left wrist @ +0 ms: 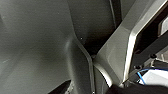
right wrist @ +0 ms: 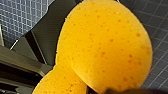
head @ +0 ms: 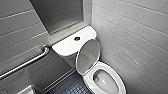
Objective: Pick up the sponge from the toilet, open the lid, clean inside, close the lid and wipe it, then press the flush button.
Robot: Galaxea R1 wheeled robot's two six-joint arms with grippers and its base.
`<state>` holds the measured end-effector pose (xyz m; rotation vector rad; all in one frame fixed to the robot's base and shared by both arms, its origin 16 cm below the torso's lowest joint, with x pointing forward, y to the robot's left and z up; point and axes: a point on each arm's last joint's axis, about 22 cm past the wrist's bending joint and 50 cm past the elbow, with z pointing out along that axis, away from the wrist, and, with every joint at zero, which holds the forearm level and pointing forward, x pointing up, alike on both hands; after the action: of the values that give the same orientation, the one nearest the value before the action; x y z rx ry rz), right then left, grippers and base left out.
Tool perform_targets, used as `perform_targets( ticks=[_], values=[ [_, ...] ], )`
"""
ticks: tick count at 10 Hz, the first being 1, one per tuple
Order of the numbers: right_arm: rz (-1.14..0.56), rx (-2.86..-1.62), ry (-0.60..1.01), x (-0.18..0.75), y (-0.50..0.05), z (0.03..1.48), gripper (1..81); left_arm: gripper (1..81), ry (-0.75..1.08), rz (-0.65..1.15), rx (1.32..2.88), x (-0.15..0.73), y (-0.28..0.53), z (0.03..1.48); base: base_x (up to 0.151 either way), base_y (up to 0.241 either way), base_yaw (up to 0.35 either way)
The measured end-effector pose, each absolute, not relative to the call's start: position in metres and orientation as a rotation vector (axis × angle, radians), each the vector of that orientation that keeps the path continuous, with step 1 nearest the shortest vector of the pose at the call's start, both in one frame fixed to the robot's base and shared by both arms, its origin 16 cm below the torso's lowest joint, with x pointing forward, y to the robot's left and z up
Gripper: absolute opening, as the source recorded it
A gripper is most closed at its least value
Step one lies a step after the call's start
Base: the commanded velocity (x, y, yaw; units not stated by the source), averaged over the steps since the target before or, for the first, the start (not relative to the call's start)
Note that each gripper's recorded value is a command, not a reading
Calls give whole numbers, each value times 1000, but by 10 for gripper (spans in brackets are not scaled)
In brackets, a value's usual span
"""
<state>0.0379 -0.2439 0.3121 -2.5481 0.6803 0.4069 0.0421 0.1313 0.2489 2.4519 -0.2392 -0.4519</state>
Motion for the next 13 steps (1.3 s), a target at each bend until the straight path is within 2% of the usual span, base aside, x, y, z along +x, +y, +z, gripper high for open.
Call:
perform_targets(
  ticks=[2, 6, 11, 13],
  values=[
    [420, -2562, 672, 26, -242, 323, 10, 811, -236, -486, 2428, 29, 126, 273, 0, 0, 0],
    [332, -2554, 636, 28, -219, 346, 10, 811, -273, -387, 2453, 50, 128, 301, 0, 0, 0],
    [222, -2571, 571, 33, -212, 370, 10, 811, -316, -278, 2473, 64, 128, 339, 0, 0, 0],
    [226, -2589, 561, 19, -220, 379, 10, 811, -321, -272, 2473, 57, 127, 350, 0, 0, 0]
  ],
)
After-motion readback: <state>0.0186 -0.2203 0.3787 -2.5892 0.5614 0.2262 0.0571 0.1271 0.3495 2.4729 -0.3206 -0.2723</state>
